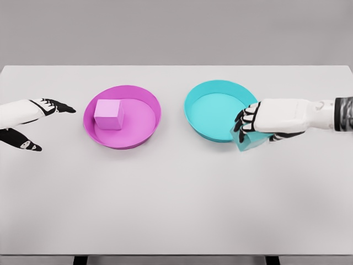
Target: Place the blocks in the corresponding plates according to their colors
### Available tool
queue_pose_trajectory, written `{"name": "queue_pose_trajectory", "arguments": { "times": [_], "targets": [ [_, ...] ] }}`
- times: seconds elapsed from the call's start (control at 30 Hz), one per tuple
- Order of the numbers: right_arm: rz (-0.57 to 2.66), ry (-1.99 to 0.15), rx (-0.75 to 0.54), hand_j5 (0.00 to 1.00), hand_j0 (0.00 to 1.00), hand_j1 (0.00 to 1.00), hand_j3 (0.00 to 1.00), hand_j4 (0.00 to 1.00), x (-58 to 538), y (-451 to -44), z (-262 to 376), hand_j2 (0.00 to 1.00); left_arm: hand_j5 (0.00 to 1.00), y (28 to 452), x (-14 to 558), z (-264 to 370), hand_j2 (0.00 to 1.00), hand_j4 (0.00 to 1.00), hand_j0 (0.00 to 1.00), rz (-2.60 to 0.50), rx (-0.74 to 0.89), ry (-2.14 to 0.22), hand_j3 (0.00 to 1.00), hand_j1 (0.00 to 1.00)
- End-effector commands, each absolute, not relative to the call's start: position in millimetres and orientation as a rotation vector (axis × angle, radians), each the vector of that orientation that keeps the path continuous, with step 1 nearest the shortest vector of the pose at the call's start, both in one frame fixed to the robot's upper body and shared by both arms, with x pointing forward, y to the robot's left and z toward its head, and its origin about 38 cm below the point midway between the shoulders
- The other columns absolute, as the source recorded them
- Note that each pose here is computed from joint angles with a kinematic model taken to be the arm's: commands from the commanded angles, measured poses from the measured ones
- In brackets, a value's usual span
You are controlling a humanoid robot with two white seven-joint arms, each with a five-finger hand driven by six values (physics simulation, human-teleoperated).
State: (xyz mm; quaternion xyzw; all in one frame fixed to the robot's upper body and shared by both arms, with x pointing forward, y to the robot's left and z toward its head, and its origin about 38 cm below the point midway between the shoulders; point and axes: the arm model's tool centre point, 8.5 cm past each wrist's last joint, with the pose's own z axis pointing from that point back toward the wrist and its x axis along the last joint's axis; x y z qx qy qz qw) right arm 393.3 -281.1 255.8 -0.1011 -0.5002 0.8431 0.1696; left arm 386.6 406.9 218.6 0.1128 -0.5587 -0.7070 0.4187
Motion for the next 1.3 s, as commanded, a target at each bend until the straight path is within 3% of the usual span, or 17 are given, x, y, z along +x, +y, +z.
{"name": "queue_pose_trajectory", "arguments": {
  "times": [0.0,0.47,1.03,1.07,1.1,1.13,1.27],
  "targets": [
    [2.377,-1.434,-0.287,0.62,0.62,0.62,0.62,0.62,400,-278,256,0.62,1.00,408,387,220,1.00,1.00,1.00,-1.766,0.283,-1.404,1.00,1.00],
    [2.320,-1.501,-0.315,0.62,0.62,0.62,0.62,0.62,444,-252,269,0.62,1.00,410,387,218,1.00,1.00,1.00,-1.760,0.284,-1.395,1.00,1.00],
    [2.250,-1.428,-0.350,0.64,0.64,0.64,0.64,0.64,501,-234,250,0.64,1.00,409,387,216,1.00,1.00,1.00,-1.759,0.281,-1.397,1.00,1.00],
    [2.253,-1.427,-0.350,0.72,0.72,0.72,0.72,0.72,500,-234,250,0.72,1.00,409,387,216,1.00,1.00,1.00,-1.759,0.281,-1.397,1.00,1.00],
    [2.257,-1.428,-0.351,0.94,0.94,0.94,0.94,0.94,500,-233,250,0.94,1.00,409,387,216,1.00,1.00,1.00,-1.759,0.281,-1.397,1.00,1.00],
    [2.257,-1.428,-0.351,1.00,1.00,1.00,1.00,1.00,499,-233,250,1.00,1.00,409,387,216,1.00,1.00,1.00,-1.759,0.281,-1.397,1.00,1.00],
    [2.257,-1.430,-0.349,1.00,1.00,1.00,1.00,1.00,499,-233,250,1.00,1.00,410,387,216,1.00,1.00,1.00,-1.759,0.282,-1.394,1.00,1.00]
  ]
}}
